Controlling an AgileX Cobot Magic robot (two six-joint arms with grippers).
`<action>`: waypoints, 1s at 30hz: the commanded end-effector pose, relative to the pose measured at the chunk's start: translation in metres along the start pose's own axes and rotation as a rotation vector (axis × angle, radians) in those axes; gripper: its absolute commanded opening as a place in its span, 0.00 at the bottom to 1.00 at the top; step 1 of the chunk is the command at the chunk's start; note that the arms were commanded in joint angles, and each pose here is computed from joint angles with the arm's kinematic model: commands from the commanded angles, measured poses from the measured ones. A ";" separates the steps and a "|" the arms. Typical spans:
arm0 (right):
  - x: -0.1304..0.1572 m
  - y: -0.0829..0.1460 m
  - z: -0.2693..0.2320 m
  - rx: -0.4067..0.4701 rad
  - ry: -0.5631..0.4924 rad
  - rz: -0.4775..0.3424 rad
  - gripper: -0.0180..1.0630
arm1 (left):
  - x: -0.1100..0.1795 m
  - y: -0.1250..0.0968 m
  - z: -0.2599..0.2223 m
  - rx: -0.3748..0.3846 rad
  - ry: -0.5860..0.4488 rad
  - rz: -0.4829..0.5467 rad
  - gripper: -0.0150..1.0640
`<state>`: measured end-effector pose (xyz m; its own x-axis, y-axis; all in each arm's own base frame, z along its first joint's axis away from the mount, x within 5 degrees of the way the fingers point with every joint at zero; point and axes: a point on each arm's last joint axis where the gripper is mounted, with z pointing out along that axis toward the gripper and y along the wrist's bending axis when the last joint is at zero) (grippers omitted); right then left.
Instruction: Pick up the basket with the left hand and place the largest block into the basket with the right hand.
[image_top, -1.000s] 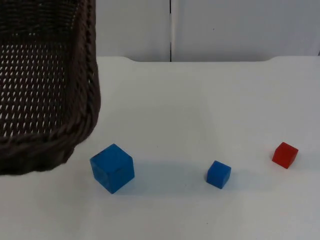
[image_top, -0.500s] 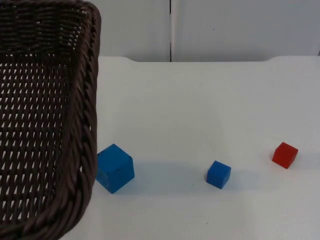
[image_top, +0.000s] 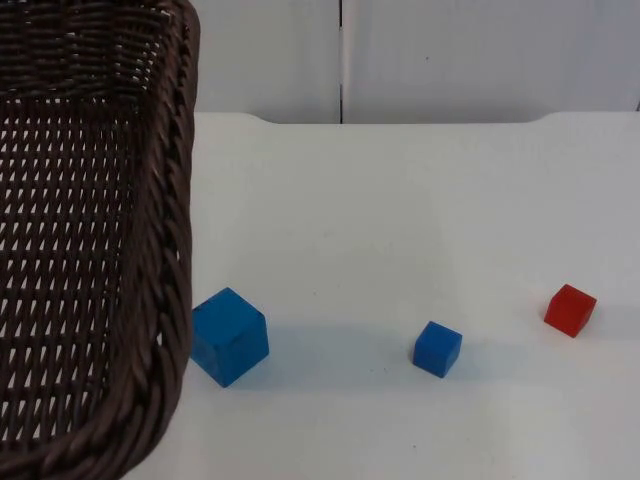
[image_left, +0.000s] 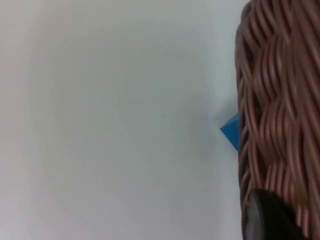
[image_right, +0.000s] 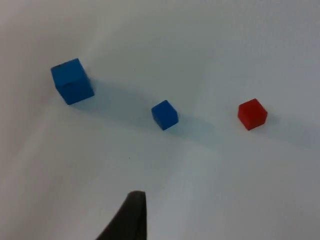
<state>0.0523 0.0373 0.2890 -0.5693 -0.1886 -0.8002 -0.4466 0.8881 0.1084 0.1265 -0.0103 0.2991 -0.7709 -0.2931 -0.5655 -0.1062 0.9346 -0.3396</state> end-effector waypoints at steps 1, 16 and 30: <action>-0.010 -0.003 0.008 -0.017 -0.012 -0.012 0.99 | -0.001 -0.002 -0.002 0.026 -0.026 -0.024 0.01; -0.070 -0.033 0.097 -0.200 0.126 0.034 0.99 | -0.002 -0.002 -0.002 0.024 -0.032 -0.017 0.01; -0.102 -0.024 0.160 -0.238 0.120 -0.175 0.99 | -0.002 -0.002 -0.002 0.022 -0.034 -0.008 0.01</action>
<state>0.2267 0.0905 0.2763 -0.5907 -0.3509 -0.7266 -0.6488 0.7419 0.1692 0.1265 -0.0103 0.2991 -0.7719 -0.2841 -0.5688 -0.0988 0.9374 -0.3341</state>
